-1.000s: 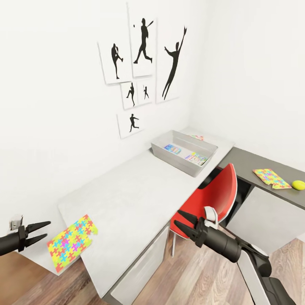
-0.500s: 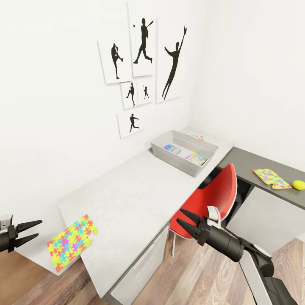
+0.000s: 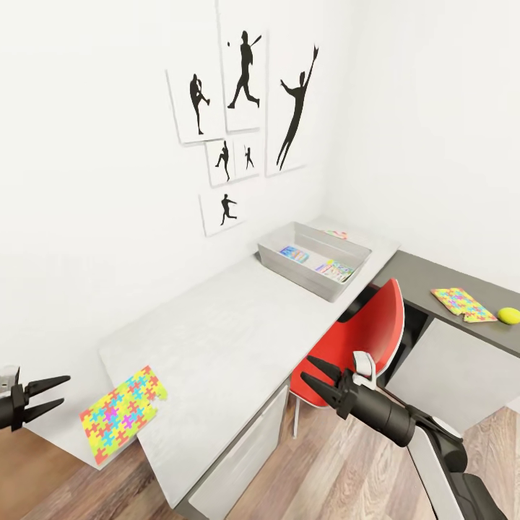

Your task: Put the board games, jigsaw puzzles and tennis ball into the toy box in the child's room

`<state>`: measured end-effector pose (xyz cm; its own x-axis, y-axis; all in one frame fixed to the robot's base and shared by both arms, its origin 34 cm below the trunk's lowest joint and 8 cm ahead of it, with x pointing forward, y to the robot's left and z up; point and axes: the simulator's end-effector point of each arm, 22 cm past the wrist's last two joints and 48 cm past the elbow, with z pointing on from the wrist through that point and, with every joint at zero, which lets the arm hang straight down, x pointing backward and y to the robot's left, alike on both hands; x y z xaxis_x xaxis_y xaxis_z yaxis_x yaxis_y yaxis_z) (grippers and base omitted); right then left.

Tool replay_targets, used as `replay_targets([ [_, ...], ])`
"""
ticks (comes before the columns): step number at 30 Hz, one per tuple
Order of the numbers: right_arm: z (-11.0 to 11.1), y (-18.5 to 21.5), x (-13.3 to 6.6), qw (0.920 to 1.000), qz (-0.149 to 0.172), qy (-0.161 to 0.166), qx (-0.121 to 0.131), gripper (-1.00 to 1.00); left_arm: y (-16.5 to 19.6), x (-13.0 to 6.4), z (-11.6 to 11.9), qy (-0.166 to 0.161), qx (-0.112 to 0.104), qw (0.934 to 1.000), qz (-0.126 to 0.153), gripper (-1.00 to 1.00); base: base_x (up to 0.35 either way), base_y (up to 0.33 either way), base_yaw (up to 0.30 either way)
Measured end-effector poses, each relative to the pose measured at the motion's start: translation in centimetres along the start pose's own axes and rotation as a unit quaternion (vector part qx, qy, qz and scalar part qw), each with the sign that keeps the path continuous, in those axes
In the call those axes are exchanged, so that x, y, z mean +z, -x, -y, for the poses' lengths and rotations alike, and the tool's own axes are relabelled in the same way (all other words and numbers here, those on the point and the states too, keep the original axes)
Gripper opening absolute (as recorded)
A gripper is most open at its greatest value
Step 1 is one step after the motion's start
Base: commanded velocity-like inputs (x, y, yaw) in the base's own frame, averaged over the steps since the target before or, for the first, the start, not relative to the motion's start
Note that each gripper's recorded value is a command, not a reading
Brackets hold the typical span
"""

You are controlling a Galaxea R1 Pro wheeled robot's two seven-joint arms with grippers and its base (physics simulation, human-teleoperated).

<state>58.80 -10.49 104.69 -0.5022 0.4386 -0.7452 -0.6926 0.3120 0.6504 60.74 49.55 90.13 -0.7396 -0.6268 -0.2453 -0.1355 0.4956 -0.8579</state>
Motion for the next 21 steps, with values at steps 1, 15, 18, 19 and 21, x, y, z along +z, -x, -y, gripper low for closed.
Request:
replay_targets([
  [1, 0.0, 0.0, 0.0, 1.0, 0.0, 0.0, 0.0, 1.0, 0.0, 0.0, -0.1, 0.0, -0.001, 1.0, 0.0, 1.0, 0.0, 0.0, 0.0],
  [15, 0.1, -0.1, 0.0, 1.0, 0.0, 0.0, 0.0, 1.0, -1.6, 0.0, -2.1, 0.012, -0.04, 0.9991, -0.004, 1.0, 0.0, 0.0, 0.0],
  [18, 0.4, -0.3, 0.0, 1.0, 0.0, 0.0, 0.0, 1.0, -2.1, 0.1, -3.1, 0.016, -0.054, 0.9984, -0.005, 1.0, 0.0, 0.0, 0.0],
  [19, 0.5, -0.3, 0.0, 1.0, 0.0, 0.0, 0.0, 1.0, -2.2, 0.0, -3.4, 0.017, -0.057, 0.9982, -0.005, 1.0, 0.0, 0.0, 0.0],
  [21, 0.7, -0.5, -0.1, 1.0, -0.001, -0.001, 0.0, 1.0, -2.4, -0.2, -3.9, 0.021, -0.063, 0.9978, -0.004, 1.0, 0.0, 0.0, 0.0],
])
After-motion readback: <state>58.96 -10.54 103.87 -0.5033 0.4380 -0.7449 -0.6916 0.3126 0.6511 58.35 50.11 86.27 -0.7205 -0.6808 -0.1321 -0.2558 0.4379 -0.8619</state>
